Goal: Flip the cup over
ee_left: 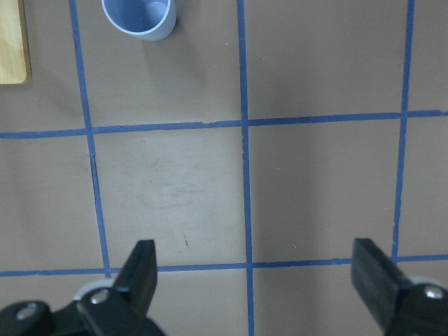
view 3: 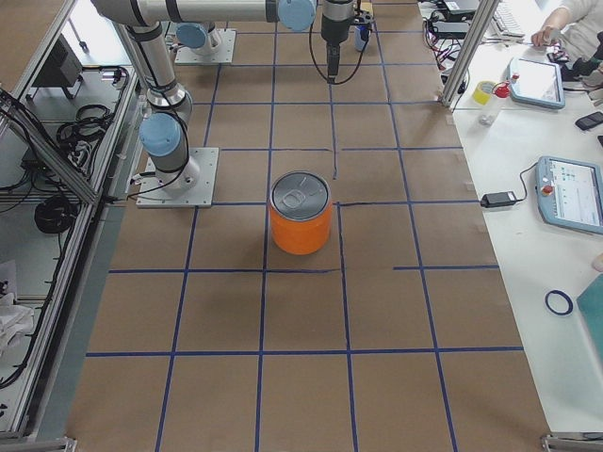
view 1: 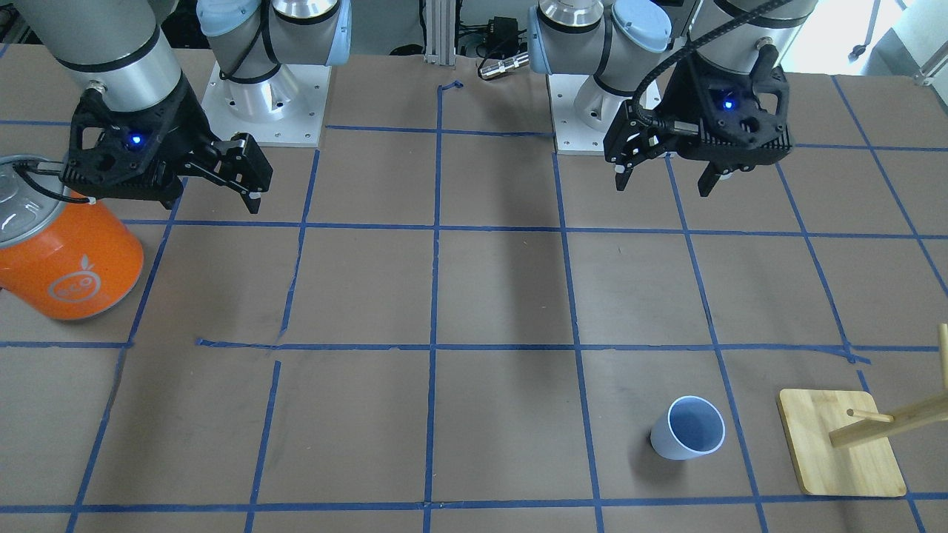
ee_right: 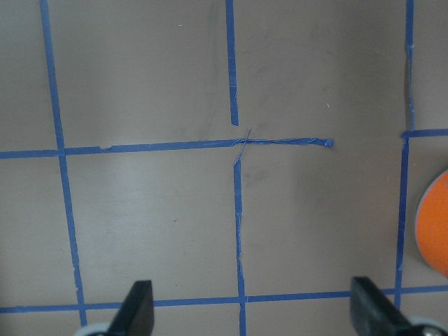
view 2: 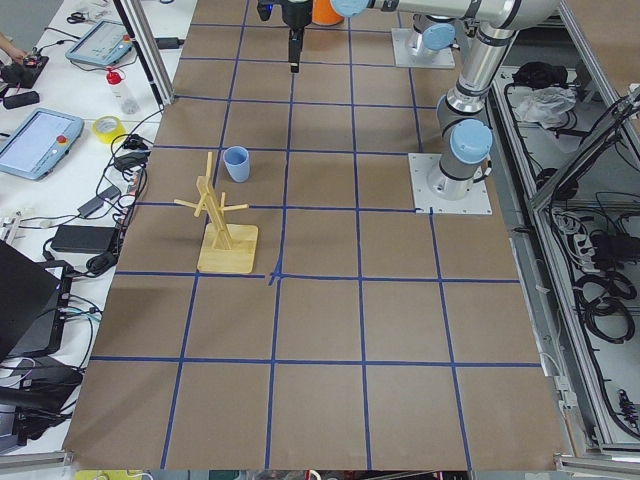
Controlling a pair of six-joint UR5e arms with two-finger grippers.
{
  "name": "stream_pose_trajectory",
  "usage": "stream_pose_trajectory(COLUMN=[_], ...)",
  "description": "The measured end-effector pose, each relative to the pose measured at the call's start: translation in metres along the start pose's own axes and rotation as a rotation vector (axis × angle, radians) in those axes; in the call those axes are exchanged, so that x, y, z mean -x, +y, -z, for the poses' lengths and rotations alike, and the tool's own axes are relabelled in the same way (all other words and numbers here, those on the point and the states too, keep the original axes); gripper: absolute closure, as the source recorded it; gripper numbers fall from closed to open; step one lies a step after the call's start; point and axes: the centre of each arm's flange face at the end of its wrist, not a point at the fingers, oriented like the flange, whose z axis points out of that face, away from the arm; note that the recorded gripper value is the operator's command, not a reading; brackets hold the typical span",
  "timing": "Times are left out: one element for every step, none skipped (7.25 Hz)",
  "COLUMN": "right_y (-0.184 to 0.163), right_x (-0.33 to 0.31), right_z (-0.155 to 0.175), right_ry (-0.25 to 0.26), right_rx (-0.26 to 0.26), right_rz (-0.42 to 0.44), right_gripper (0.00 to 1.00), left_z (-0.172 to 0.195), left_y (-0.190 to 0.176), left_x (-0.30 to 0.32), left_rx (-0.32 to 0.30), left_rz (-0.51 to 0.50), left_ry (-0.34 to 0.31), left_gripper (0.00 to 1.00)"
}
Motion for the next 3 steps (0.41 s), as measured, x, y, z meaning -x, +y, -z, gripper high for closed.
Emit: stream_pose_trajectory(right_y=[0.0000, -0.0001, -0.0001], right_x=[-0.0001, -0.0001, -0.0001], right_z=[-0.0001, -0.0003, -0.0004], right_ry=[0.000, 0.000, 0.000], right_rx=[0.000, 0.001, 0.001], right_rz=[0.000, 0.000, -0.001], right_gripper=[0.00, 0.00, 0.00], left_z=[0.0001, 0.0016, 0.0036], left_y=[0.0005, 0.0015, 0.0028], left_x=[-0.0005, -0.0009, -0.0008], left_rx=[0.000, -0.003, -0.006], left_rz=[-0.014, -0.016, -0.016], left_ry=[0.003, 0.004, 0.002], left_gripper=[0.00, 0.00, 0.00])
